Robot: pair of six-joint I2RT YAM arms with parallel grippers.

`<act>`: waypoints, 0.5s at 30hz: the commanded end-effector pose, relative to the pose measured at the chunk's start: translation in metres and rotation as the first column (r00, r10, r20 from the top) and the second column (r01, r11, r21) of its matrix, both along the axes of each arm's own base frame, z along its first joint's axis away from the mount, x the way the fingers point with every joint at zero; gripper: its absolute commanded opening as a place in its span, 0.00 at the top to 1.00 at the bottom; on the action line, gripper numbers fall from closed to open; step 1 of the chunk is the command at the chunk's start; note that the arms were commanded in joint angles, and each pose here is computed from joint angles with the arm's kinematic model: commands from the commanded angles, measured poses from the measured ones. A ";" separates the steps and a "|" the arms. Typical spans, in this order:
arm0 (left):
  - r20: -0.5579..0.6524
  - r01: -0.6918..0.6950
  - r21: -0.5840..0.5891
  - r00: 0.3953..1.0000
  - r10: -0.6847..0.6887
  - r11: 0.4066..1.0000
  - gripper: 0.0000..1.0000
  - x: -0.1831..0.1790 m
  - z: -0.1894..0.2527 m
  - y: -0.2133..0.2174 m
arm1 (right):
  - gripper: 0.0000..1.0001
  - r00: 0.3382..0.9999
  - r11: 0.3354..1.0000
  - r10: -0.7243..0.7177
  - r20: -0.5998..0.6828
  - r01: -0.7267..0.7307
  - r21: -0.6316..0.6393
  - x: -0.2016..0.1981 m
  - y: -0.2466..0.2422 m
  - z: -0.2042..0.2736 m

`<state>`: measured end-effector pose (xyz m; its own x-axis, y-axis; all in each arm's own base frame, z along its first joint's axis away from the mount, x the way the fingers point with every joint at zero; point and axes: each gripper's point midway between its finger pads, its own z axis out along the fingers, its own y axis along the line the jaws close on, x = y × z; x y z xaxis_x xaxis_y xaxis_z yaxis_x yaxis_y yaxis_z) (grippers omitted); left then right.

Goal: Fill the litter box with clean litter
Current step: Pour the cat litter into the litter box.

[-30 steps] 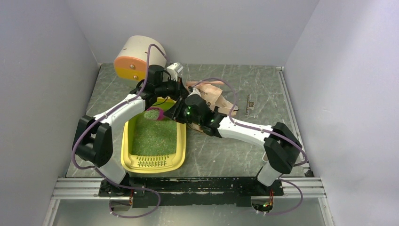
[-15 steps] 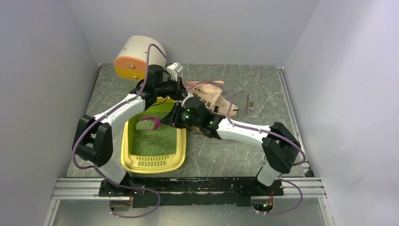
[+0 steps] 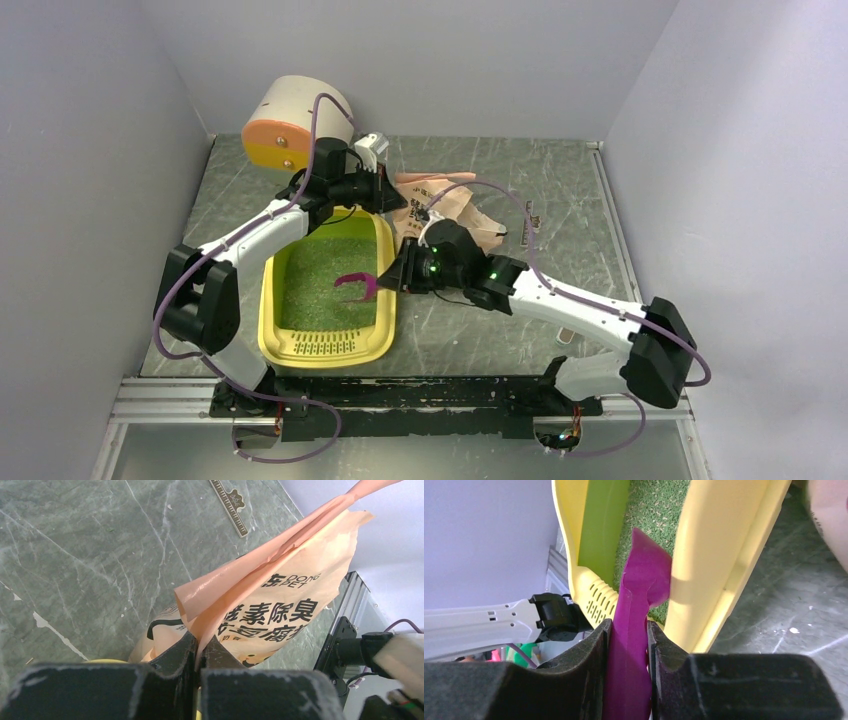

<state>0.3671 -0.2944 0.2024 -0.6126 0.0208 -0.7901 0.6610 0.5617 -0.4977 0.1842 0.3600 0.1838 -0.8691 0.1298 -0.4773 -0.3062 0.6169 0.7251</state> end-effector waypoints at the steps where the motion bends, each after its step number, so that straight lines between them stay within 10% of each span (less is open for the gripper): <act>1: 0.111 0.007 -0.050 0.994 -0.002 0.999 0.95 0.006 0.036 0.003 | 1.00 0.990 0.984 -0.043 0.133 0.065 -0.163 0.016 -0.030 0.012; 15: 0.103 0.004 -0.059 0.995 0.002 0.998 0.95 0.004 0.035 0.003 | 1.00 0.953 0.976 -0.122 0.277 0.166 -0.140 0.056 -0.015 0.050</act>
<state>0.3666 -0.2946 0.2025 -0.6132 0.0214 -0.7896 0.6620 0.5593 -0.4990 0.2118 0.3393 0.2305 -0.7328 0.0801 -0.6757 -0.4179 0.7307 0.5399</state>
